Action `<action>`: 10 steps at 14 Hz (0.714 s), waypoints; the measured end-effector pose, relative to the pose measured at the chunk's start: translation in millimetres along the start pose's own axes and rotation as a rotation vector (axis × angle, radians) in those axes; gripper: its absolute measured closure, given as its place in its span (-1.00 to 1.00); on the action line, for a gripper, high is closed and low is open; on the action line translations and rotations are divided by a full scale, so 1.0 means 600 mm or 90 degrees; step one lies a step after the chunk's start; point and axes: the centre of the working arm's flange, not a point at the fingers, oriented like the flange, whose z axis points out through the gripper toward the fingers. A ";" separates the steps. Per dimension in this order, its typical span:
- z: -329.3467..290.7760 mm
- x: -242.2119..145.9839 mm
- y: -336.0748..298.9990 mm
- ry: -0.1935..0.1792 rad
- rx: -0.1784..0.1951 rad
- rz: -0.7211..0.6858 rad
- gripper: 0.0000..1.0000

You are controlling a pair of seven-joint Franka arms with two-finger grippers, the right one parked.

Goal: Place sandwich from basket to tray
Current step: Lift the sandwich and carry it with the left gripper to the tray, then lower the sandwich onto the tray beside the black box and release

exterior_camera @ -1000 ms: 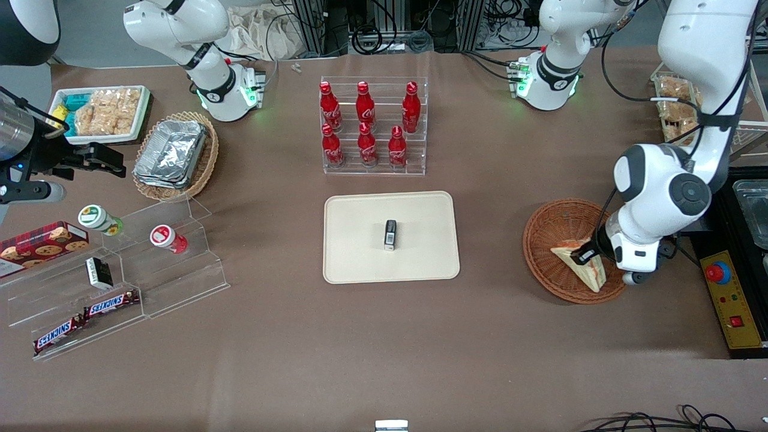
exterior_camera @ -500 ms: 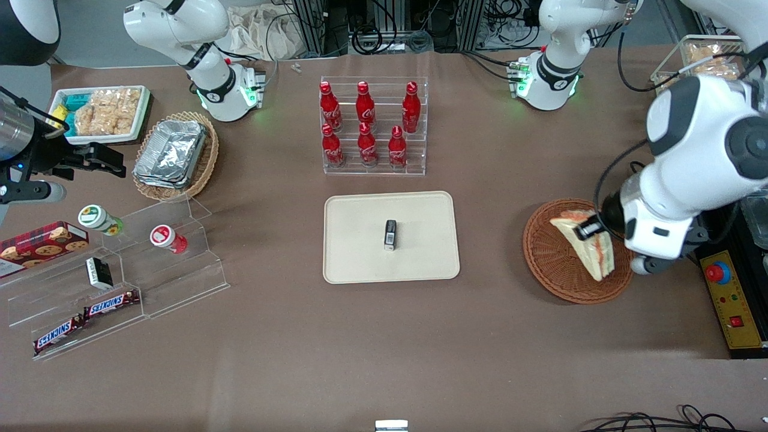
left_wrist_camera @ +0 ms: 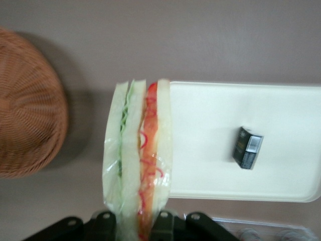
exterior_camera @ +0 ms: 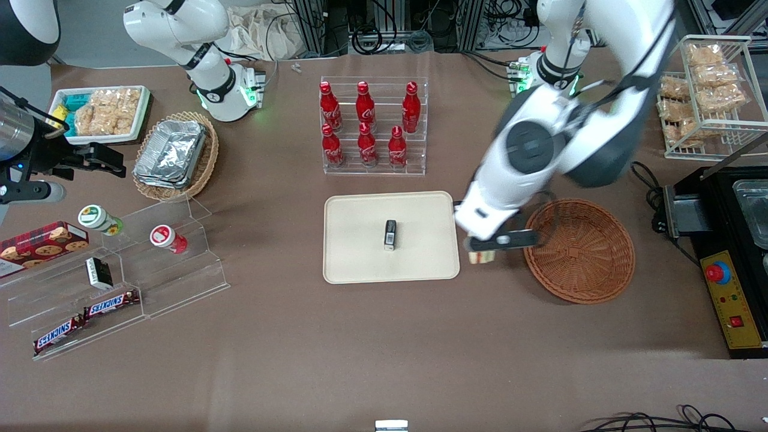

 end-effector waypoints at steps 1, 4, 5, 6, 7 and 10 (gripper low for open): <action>0.063 -0.003 0.039 -0.012 0.010 0.028 0.61; 0.208 0.013 0.076 -0.053 0.002 0.049 0.61; 0.235 0.020 0.074 -0.062 -0.001 0.049 0.61; 0.251 0.025 0.072 -0.068 -0.004 0.048 0.61; 0.260 0.028 0.073 -0.069 -0.007 0.048 0.61; 0.274 0.030 0.079 -0.067 -0.016 0.049 0.66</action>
